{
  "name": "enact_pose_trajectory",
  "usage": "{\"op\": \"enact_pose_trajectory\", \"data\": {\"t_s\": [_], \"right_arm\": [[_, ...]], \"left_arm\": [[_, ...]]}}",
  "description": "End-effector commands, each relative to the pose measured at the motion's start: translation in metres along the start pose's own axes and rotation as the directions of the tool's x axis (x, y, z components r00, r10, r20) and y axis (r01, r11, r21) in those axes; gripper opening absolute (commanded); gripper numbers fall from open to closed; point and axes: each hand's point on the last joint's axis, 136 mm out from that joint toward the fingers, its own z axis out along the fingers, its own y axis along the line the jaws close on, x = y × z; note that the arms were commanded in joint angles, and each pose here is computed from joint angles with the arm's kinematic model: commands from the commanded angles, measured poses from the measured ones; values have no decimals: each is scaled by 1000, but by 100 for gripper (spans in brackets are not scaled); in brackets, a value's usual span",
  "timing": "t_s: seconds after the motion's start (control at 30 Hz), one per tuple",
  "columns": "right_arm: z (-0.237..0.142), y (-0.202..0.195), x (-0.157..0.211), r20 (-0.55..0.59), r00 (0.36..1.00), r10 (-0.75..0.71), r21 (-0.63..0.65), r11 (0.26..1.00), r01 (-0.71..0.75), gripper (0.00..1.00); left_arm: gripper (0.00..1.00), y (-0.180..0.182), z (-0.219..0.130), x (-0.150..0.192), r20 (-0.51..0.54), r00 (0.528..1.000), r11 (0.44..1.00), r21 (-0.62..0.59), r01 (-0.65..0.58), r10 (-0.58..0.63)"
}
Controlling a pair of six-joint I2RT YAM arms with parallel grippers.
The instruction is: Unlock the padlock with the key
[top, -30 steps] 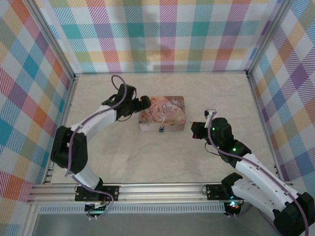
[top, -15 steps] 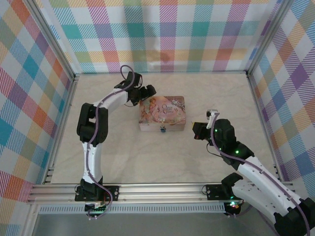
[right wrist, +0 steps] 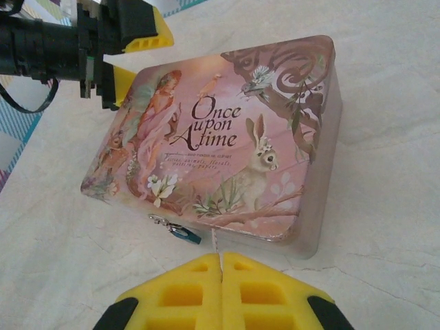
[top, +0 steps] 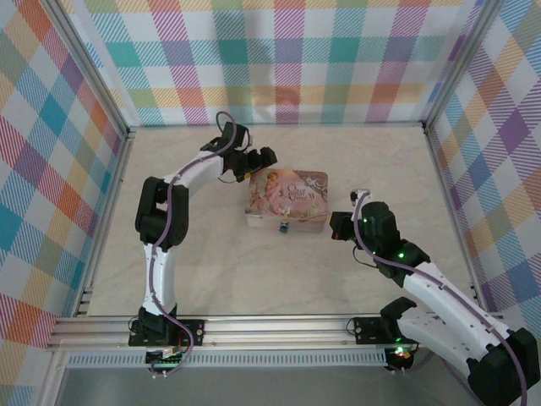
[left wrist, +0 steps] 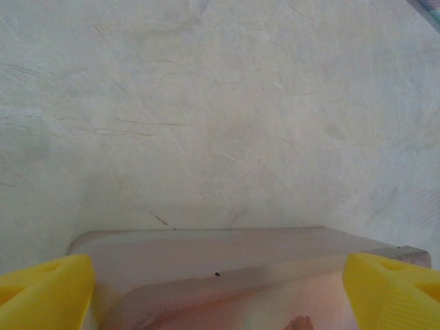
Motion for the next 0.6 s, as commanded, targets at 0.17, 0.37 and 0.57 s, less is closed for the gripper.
{"op": "enact_pose_trajectory", "data": {"t_s": [0.17,0.37,0.57], "right_arm": [[3,-8,-19,37,999,-13,37,999,12,0],[23,-26,-42,26,1000,14,82,997,-16,0],[54,-50,-71,16,998,53,145,988,-54,0]], "left_arm": [[100,-11,-72,2,116,993,999,-9,-38,39],[100,-17,-108,52,119,989,996,17,-86,84],[100,-22,-115,118,116,974,978,43,-202,196]]}}
